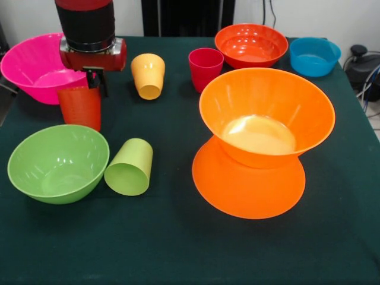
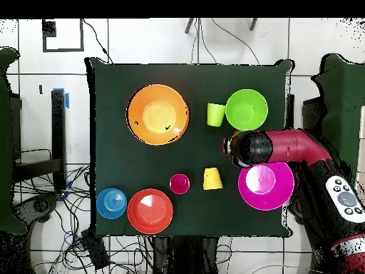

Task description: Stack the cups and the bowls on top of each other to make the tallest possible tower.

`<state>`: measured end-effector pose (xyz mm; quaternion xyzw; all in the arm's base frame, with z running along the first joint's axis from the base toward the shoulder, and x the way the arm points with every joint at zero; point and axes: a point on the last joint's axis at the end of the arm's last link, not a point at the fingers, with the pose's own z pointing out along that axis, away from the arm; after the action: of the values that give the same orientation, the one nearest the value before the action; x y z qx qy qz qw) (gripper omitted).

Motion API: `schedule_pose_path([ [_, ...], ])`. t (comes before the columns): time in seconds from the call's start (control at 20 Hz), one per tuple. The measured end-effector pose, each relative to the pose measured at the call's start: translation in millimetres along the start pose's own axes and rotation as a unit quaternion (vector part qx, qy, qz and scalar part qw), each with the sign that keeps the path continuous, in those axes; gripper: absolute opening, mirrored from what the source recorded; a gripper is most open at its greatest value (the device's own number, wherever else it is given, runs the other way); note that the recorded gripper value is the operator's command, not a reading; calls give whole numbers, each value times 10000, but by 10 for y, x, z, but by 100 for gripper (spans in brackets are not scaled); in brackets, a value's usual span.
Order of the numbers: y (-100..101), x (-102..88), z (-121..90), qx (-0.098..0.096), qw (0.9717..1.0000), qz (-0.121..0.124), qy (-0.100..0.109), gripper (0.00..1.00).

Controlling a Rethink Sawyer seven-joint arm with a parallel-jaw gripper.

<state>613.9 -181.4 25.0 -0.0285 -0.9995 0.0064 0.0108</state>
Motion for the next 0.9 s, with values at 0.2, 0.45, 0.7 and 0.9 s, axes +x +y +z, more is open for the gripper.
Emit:
schedule_pose_path([
  [0.2, 11, -77, -149, -45, 9999, 91, -80, 0],
  [0.45, 35, -93, -295, -27, 9999, 92, -132, 0],
  [0.7, 71, -82, -407, -30, 9998, 99, -145, 0],
  [0.9, 155, -79, -510, -21, 9999, 62, -137, 0],
])
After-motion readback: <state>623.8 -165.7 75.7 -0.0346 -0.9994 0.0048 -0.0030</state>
